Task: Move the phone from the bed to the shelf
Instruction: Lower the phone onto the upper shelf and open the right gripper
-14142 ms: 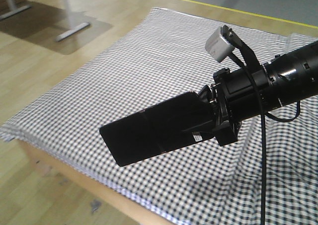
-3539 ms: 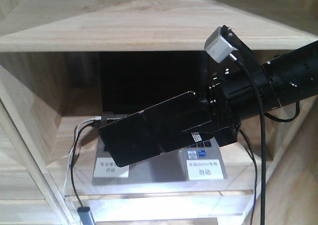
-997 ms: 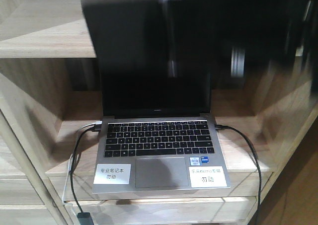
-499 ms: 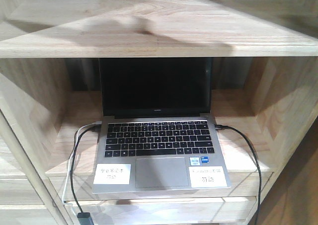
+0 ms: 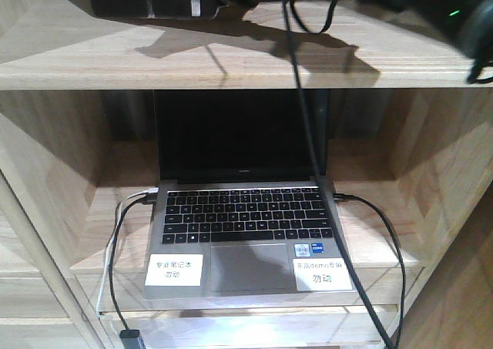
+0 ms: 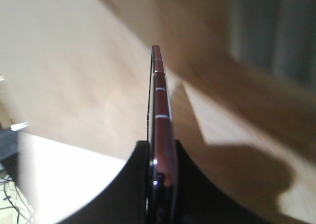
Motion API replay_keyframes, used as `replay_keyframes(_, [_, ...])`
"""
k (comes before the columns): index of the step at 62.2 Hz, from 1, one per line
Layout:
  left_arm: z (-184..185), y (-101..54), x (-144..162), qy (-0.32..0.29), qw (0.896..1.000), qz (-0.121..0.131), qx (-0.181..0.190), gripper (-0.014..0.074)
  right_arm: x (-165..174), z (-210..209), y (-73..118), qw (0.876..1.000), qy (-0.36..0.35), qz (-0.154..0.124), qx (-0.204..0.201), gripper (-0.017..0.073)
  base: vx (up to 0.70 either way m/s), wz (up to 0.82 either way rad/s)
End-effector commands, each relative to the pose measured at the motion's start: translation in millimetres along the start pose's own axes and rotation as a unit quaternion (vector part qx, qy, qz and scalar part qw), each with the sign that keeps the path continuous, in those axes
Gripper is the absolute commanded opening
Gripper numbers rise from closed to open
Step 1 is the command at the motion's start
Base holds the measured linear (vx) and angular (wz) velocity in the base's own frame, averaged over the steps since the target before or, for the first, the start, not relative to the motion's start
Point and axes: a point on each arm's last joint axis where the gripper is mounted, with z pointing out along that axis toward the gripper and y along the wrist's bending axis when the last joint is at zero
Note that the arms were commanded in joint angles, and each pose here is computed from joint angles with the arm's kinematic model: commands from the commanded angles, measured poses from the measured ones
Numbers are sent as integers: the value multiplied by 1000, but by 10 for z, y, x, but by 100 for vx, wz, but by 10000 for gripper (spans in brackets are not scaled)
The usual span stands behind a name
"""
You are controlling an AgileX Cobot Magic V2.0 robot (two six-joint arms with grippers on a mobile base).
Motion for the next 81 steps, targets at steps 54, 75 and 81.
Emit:
replay_keyframes(54, [-30,16,-142,-53,999,-7,-5,1,-262,-209,-101,996,-62,2,65,687,0,0])
replay_keyframes(75, [-30,16,-142,-53,999,-7,-5,1,-396,-393,69,995,-60,-36,66,559,0,0])
replay_keyframes(81, [-30,16,-142,-53,999,-7,-5,1,-483,-514,174,994,-64,-55,69,433,0,0])
